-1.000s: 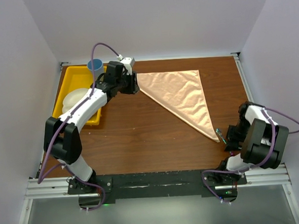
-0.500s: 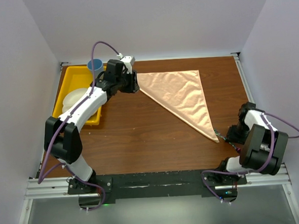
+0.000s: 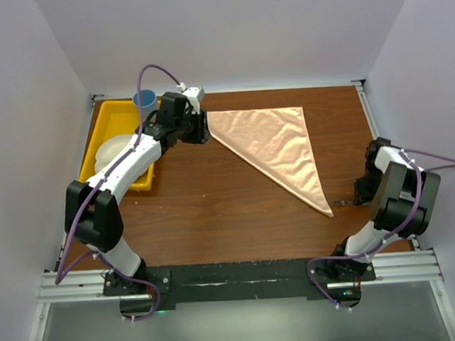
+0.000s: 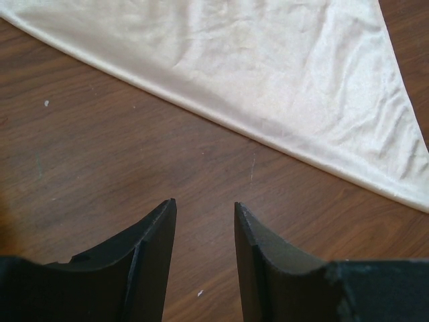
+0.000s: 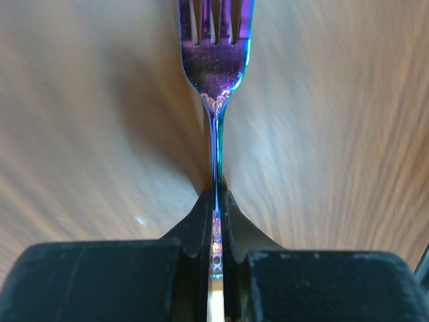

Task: Fold the napkin, place the utensils inside, and roll it up
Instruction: Grab a utensil with the right arm, then place the utensil onto the napkin, then fold the napkin

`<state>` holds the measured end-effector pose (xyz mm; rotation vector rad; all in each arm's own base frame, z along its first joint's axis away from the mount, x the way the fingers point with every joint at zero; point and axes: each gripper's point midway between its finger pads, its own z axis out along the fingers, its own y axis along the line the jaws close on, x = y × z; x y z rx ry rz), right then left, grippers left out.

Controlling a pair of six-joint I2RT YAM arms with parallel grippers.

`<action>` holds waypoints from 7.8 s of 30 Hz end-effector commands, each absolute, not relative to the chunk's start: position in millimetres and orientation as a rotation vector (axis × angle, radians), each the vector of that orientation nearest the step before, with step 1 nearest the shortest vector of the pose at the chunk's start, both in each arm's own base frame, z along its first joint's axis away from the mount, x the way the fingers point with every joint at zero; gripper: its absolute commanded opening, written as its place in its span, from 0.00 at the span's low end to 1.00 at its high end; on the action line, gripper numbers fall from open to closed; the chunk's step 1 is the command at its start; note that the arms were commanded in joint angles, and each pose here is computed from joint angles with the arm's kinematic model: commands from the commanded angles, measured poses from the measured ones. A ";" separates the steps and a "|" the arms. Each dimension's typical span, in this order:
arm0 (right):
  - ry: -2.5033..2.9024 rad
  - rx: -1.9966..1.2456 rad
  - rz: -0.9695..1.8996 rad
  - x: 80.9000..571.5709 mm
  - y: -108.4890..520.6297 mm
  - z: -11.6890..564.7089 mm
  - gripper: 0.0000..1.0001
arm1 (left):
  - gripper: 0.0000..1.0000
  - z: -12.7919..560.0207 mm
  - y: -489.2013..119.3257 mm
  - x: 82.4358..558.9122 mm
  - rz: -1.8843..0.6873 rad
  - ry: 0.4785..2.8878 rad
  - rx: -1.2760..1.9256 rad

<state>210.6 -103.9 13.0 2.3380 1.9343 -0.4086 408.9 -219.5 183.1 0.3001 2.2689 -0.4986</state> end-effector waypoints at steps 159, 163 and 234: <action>2.454 -0.276 0.534 315.6 165.7 227.7 0.75 | 0.03 165.0 -318.0 515.5 -0.527 1.859 0.078; 2.441 -0.258 0.536 317.2 163.7 233.7 0.75 | 0.03 156.7 -339.6 491.0 -0.568 1.891 0.140; 2.655 -0.071 0.699 393.3 157.9 107.0 0.62 | 0.41 204.9 -278.1 387.0 -0.782 2.136 0.210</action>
